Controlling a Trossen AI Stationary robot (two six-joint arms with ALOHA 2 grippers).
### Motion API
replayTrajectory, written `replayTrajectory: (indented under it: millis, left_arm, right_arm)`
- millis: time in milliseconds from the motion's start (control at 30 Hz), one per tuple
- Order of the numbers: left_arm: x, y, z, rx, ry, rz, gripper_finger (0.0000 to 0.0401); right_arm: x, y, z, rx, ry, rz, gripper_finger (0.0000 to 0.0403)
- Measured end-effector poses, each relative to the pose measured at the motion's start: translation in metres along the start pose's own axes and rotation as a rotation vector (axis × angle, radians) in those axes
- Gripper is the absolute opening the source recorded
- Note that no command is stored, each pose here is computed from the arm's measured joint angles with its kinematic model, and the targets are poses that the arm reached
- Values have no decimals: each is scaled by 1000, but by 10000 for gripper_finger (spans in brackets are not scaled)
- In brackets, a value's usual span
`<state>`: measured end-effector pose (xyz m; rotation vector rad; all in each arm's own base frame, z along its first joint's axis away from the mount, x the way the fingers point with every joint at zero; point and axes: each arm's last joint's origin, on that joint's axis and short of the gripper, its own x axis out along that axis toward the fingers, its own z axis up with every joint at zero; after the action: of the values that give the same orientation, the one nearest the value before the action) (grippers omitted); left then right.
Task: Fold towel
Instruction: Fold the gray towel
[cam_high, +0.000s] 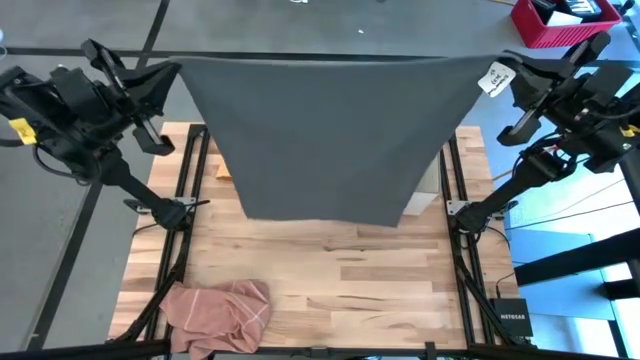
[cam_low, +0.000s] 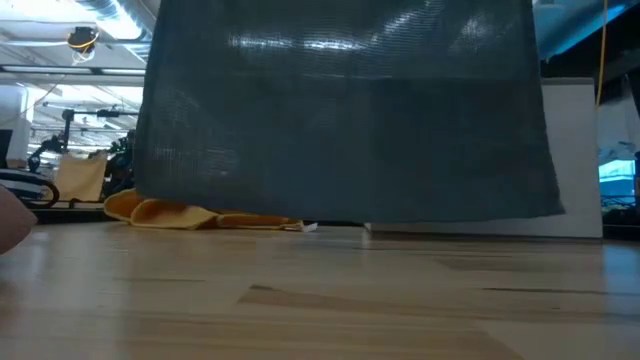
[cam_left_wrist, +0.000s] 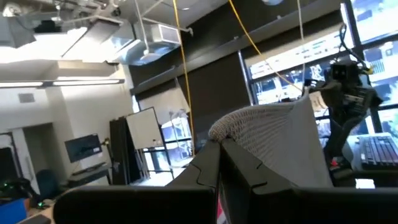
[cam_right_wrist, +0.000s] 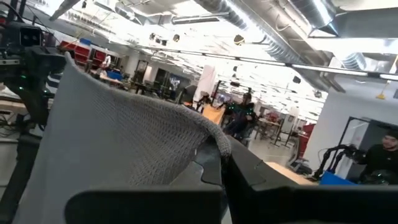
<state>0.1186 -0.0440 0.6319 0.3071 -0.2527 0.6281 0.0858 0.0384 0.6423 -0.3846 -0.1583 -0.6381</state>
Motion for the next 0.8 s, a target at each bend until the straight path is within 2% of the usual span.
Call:
replayTrajectory:
  millis: [133, 267, 467, 567, 800]
  left_arm:
    - [-2, -5, -1, 13, 0, -41, 1]
    - [-10, -22, -5, 21, 29, -172, 1]
    - [-30, -60, -12, -25, 91, -378, 1]
    - [-45, -83, -16, -47, 143, -475, 1]
    - [-86, -138, -28, 4, 250, -544, 1]
  right_arm:
    - [0, 3, 0, -6, 14, -1, 3]
    - [2, 23, -1, -25, 43, 31, 4]
    - [-15, 59, -1, -7, 47, 211, 4]
    - [-24, 84, -1, -7, 70, 260, 4]
    - [-62, 143, -1, -7, 127, 341, 3]
